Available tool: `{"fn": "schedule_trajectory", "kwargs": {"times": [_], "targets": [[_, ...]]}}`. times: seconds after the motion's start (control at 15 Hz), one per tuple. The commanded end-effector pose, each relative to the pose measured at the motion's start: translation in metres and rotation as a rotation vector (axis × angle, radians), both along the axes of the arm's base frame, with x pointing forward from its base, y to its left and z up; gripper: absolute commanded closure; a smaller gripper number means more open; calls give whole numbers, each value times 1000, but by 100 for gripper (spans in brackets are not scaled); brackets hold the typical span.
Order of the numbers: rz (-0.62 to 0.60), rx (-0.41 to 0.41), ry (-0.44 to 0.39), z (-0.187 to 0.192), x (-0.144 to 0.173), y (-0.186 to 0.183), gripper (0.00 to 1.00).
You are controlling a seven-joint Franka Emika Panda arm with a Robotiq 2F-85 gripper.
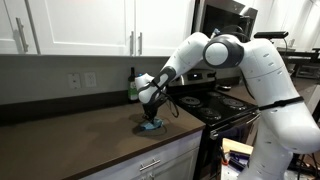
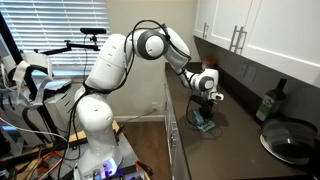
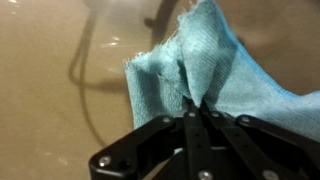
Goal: Get the towel and clean the slight part of the kitchen unit base top
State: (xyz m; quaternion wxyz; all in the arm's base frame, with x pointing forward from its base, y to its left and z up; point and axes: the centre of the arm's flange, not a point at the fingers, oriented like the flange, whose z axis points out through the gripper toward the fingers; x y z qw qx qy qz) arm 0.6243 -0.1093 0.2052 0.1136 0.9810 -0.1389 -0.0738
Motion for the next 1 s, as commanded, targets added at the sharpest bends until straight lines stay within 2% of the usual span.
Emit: {"fn": "schedule_trajectory", "kwargs": {"times": [0.0,0.93], "targets": [[82,53,63,-15,-5,22,97],[409,169,89,-37,19,120,97]]}}
